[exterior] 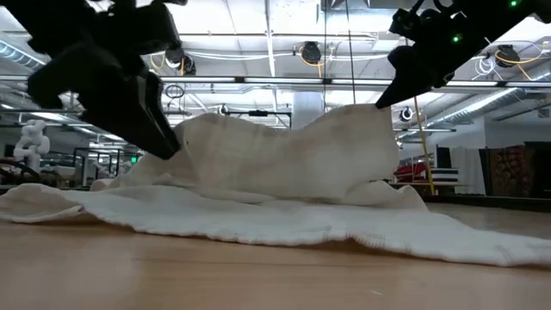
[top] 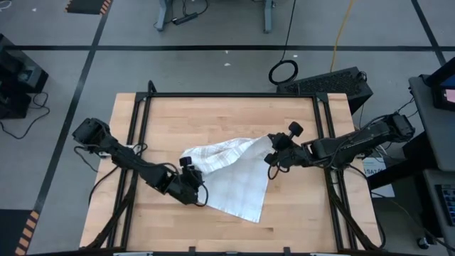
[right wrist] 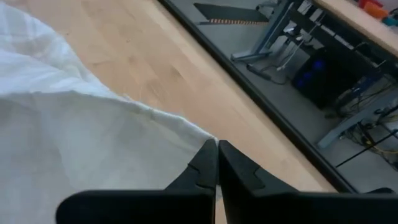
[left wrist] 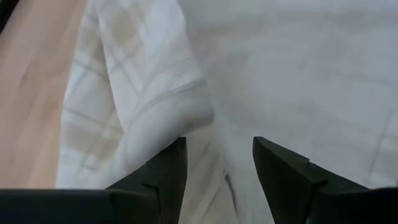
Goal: Roll towel
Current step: Roll the white kitchen towel
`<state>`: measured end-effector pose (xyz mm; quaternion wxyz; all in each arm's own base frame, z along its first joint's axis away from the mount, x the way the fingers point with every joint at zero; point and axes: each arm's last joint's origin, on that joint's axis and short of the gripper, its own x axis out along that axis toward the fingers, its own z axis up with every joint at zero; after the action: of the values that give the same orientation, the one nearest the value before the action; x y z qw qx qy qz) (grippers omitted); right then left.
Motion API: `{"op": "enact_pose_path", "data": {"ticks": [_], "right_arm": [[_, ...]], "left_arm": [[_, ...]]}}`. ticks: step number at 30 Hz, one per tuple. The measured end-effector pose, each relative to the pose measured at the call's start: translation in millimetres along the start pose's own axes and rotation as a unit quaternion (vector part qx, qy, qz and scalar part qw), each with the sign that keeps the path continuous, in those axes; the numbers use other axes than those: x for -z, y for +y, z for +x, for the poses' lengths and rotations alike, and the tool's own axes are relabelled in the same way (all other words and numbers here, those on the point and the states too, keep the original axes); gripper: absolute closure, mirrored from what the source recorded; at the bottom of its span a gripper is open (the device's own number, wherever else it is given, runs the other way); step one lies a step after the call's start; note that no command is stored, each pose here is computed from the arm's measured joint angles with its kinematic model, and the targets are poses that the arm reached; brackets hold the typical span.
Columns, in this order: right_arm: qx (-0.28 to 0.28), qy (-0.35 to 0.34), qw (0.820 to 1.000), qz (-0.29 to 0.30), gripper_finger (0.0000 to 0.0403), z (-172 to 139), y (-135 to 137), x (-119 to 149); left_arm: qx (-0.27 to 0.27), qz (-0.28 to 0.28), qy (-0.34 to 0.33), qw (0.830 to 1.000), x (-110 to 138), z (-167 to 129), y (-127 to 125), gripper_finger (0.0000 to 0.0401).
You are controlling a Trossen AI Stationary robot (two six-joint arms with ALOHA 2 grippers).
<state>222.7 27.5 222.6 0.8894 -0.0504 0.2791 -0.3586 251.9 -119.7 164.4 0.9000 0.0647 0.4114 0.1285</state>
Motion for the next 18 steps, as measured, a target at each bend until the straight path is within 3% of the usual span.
{"op": "enact_pose_path", "data": {"ticks": [7, 18], "right_arm": [[-0.011, 0.006, 1.000, -0.001, 0.0402, 1, 0, 0], [-0.023, 0.016, 1.000, -0.004, 0.0402, 1, 0, 1]], "left_arm": [[0.017, -0.035, -0.015, 0.999, 13, 11, 4, 0.0215], [0.000, -0.043, -0.021, 0.999, 30, 20, 12, 0.0214]]}}
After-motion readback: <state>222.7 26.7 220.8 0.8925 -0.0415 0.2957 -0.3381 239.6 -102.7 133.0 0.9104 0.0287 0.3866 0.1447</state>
